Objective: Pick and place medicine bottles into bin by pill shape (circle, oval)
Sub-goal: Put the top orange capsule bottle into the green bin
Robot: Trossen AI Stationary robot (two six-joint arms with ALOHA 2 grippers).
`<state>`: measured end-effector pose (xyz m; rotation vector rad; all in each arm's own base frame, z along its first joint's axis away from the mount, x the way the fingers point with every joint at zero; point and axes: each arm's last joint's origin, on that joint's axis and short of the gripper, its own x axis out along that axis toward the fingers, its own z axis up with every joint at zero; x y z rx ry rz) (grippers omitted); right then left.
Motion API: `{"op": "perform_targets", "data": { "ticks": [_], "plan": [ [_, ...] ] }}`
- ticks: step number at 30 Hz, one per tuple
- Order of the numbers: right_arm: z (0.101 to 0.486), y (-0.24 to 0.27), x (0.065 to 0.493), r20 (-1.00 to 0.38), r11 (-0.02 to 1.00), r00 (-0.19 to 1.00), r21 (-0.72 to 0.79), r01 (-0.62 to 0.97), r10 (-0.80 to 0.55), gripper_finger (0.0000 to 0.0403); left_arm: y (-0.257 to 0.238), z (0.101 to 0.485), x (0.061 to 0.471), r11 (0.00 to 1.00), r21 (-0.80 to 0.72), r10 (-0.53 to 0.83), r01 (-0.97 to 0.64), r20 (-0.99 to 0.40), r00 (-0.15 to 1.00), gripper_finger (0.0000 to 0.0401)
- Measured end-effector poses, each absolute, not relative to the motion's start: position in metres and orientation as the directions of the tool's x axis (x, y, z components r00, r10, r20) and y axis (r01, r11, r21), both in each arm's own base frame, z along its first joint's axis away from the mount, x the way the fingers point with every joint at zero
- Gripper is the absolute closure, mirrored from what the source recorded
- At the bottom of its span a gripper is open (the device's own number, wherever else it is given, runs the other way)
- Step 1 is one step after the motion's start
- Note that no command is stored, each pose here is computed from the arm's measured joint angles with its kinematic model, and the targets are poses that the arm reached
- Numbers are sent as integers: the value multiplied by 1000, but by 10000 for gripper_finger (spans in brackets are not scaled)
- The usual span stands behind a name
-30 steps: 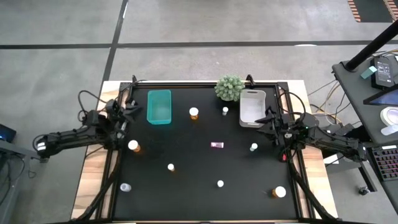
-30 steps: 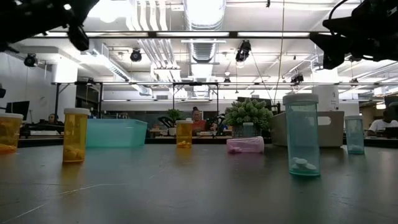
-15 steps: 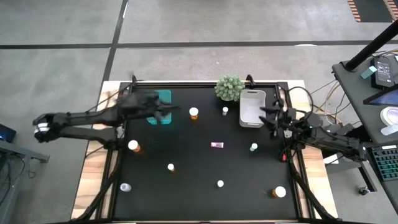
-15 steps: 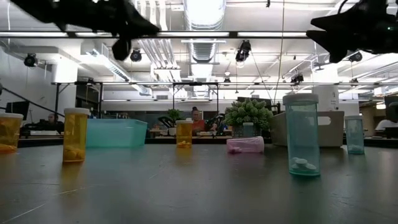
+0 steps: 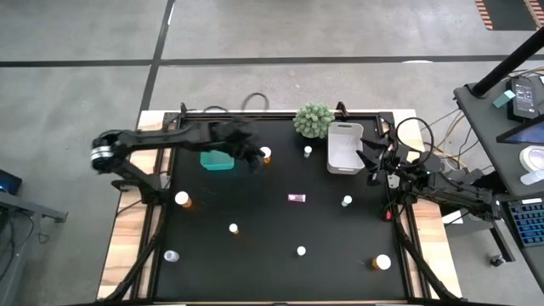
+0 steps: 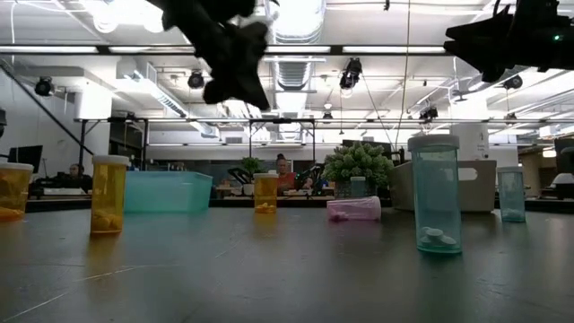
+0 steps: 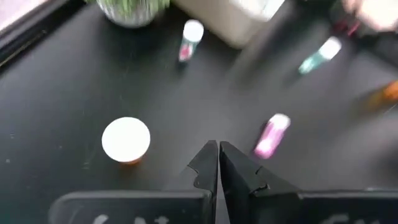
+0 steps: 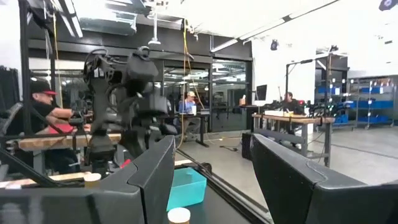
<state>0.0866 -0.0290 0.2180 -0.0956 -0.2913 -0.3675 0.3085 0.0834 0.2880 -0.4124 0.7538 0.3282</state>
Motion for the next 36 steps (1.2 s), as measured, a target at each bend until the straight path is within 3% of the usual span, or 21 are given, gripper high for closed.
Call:
{"op": "perform_targets", "data": {
  "ticks": [10,13,17,21,25,28,36],
  "plan": [
    [218,-29,86,299,928,892,-44,369,-340,202,99,257,347,977,-14,109,-214,-829,549,393],
    [218,-29,86,299,928,892,-44,369,-340,202,105,249,348,980,5,112,-199,-843,526,360],
    [218,-29,86,299,928,892,-45,369,-340,202,107,245,348,982,32,125,-188,-853,506,285],
    [218,-29,86,299,926,892,-63,373,-340,202,110,243,347,971,118,206,-205,-852,482,202],
    [218,-29,86,299,926,892,-62,373,-340,202,114,238,345,951,206,293,-230,-837,461,142],
    [218,-29,86,299,926,892,-59,373,-340,202,116,234,346,950,205,297,-236,-827,477,125],
    [218,-29,87,298,926,892,-60,372,-339,202,121,216,354,952,191,283,-239,-846,451,123]
  ]
}}
